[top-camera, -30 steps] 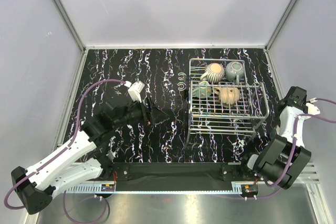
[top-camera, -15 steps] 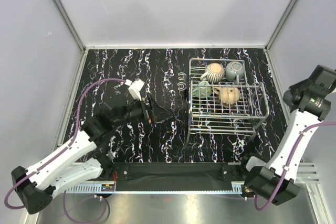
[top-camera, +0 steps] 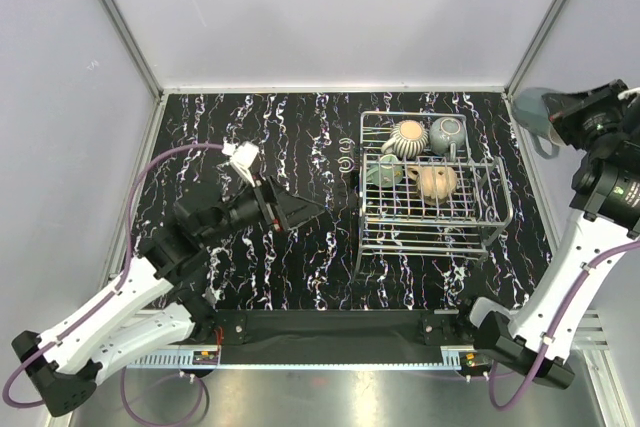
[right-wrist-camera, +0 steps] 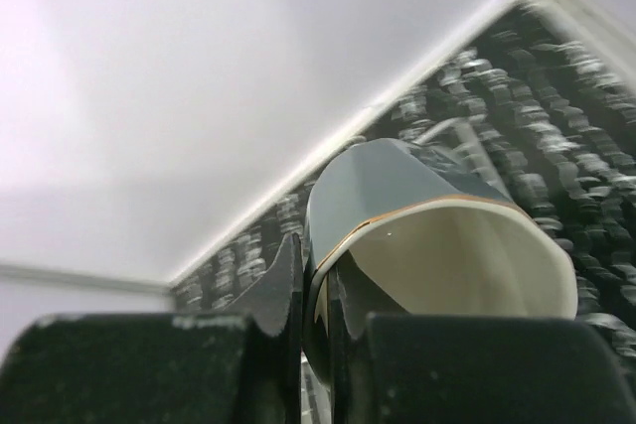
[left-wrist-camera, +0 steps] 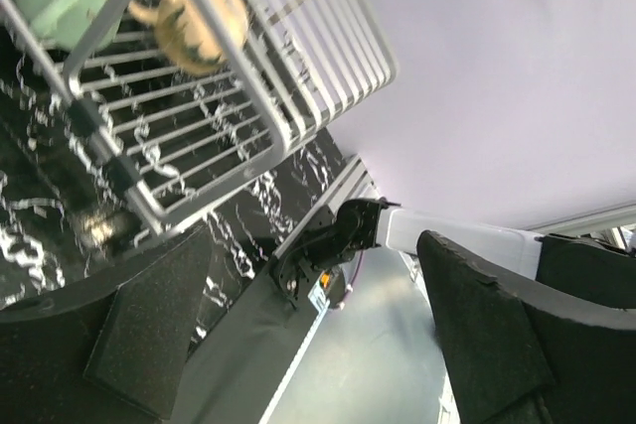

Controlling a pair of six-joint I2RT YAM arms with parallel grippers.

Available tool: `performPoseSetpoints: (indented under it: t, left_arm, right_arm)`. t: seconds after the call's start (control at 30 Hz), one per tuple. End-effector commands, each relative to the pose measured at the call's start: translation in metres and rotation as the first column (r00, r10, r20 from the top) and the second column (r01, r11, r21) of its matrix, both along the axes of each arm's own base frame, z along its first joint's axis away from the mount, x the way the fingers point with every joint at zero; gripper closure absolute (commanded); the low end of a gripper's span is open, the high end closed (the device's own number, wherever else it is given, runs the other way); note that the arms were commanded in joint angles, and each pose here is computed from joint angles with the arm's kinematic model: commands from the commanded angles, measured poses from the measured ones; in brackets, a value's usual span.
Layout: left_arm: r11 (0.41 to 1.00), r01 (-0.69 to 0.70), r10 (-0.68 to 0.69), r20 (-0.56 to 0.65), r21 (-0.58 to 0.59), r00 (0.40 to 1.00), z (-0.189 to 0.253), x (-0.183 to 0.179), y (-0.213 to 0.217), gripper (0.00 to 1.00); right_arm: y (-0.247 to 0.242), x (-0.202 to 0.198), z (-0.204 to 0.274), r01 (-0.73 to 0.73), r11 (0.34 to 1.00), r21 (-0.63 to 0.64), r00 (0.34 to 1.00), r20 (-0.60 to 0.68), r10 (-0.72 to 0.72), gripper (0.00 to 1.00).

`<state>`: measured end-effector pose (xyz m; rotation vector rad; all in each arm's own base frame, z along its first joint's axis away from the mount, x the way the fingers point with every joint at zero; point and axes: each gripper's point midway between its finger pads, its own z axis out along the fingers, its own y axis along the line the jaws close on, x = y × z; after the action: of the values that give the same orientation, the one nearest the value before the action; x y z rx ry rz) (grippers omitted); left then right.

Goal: Load the cups into the dish rack

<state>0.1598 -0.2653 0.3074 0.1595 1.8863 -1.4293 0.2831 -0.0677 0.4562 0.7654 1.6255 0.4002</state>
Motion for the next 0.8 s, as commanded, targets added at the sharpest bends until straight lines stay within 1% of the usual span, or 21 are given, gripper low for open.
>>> performPoseSetpoints:
  t: [0.0, 0.03, 0.07, 0.1, 0.13, 0.17, 0.2, 0.23, 0.27, 0.3, 0.33, 0.37, 0.4, 0.43, 0.47, 0.57, 0.6, 0.67, 0.7, 0.77]
  left_arm:
    - [0.995, -0.017, 0.035, 0.192, -0.097, 0.981, 0.068, 0.002, 0.007, 0.11]
    - [0.995, -0.013, 0.034, 0.216, -0.096, 0.976, 0.073, 0.003, 0.006, 0.13]
    - [0.995, -0.005, 0.029, 0.234, -0.103, 0.972, 0.078, 0.002, 0.005, 0.26]
    - [0.993, 0.005, 0.026, 0.259, -0.118, 0.966, 0.087, 0.002, 0.004, 0.28]
    - [0.993, 0.016, 0.016, 0.274, -0.114, 0.962, 0.091, 0.002, 0.002, 0.29]
    - [0.992, 0.027, 0.012, 0.292, -0.127, 0.956, 0.098, 0.002, 0.000, 0.29]
    - [0.989, 0.041, 0.005, 0.311, -0.143, 0.950, 0.105, 0.001, -0.002, 0.27]
    - [0.986, 0.068, -0.013, 0.333, -0.152, 0.943, 0.114, -0.003, -0.004, 0.25]
    - [0.987, 0.076, -0.024, 0.331, -0.143, 0.943, 0.113, 0.000, -0.010, 0.23]
    - [0.986, 0.085, -0.032, 0.338, -0.143, 0.941, 0.115, 0.000, -0.013, 0.21]
    - [0.986, 0.094, -0.041, 0.349, -0.135, 0.936, 0.117, -0.001, -0.018, 0.21]
    - [0.985, 0.100, -0.044, 0.363, -0.139, 0.931, 0.124, -0.003, -0.021, 0.21]
    - [0.984, 0.118, -0.063, 0.363, -0.132, 0.930, 0.123, -0.005, -0.031, 0.21]
    - [0.986, 0.109, -0.053, 0.373, -0.129, 0.926, 0.125, -0.003, -0.034, 0.21]
    - [0.985, 0.109, -0.050, 0.381, -0.134, 0.923, 0.130, -0.003, -0.037, 0.21]
    - [0.977, 0.125, -0.050, 0.382, -0.175, 0.923, 0.134, 0.001, -0.052, 0.20]
    - [0.966, 0.142, -0.043, 0.408, -0.216, 0.912, 0.144, -0.001, -0.055, 0.20]
    - [0.961, 0.147, -0.040, 0.407, -0.234, 0.912, 0.147, 0.005, -0.065, 0.20]
    - [0.955, 0.157, -0.036, 0.424, -0.252, 0.905, 0.154, 0.004, -0.068, 0.20]
    - [0.955, 0.149, -0.020, 0.446, -0.257, 0.895, 0.163, 0.012, -0.079, 0.20]
  right_arm:
    - [0.050, 0.000, 0.077, -0.233, 0.972, 0.042, 0.943, 0.253, 0.215, 1.00]
    - [0.065, -0.001, 0.084, -0.316, 0.946, 0.071, 0.917, 0.279, 0.285, 1.00]
    - [0.073, 0.002, 0.095, -0.369, 0.927, 0.071, 0.885, 0.333, 0.327, 1.00]
    - [0.086, 0.002, 0.102, -0.436, 0.886, 0.158, 0.859, 0.367, 0.357, 1.00]
    - [0.098, 0.000, 0.106, -0.500, 0.848, 0.175, 0.826, 0.391, 0.406, 1.00]
    - [0.103, 0.003, 0.104, -0.530, 0.822, 0.211, 0.812, 0.405, 0.420, 1.00]
    - [0.118, -0.003, 0.119, -0.590, 0.775, 0.227, 0.766, 0.460, 0.448, 1.00]
    - [0.125, -0.005, 0.123, -0.625, 0.744, 0.235, 0.740, 0.481, 0.470, 1.00]
    - [0.131, -0.004, 0.123, -0.653, 0.714, 0.253, 0.722, 0.494, 0.486, 1.00]
    - [0.138, -0.008, 0.135, -0.697, 0.672, 0.249, 0.677, 0.536, 0.504, 1.00]
    - [0.148, -0.012, 0.135, -0.730, 0.631, 0.261, 0.653, 0.538, 0.533, 1.00]
    - [0.154, -0.015, 0.142, -0.758, 0.611, 0.229, 0.615, 0.563, 0.552, 1.00]
    - [0.158, -0.017, 0.144, -0.773, 0.582, 0.250, 0.603, 0.572, 0.556, 1.00]
    - [0.163, -0.021, 0.147, -0.790, 0.559, 0.251, 0.585, 0.582, 0.565, 1.00]
    - [0.166, -0.026, 0.149, -0.802, 0.548, 0.238, 0.566, 0.597, 0.568, 1.00]
    - [0.172, -0.035, 0.154, -0.823, 0.503, 0.265, 0.544, 0.623, 0.562, 1.00]
    - [0.173, -0.036, 0.154, -0.828, 0.479, 0.292, 0.544, 0.625, 0.559, 1.00]
    - [0.176, -0.040, 0.152, -0.833, 0.455, 0.314, 0.541, 0.631, 0.556, 1.00]
    - [0.176, -0.040, 0.150, -0.833, 0.434, 0.343, 0.547, 0.631, 0.551, 1.00]
    - [0.178, -0.042, 0.146, -0.833, 0.415, 0.365, 0.549, 0.629, 0.550, 1.00]
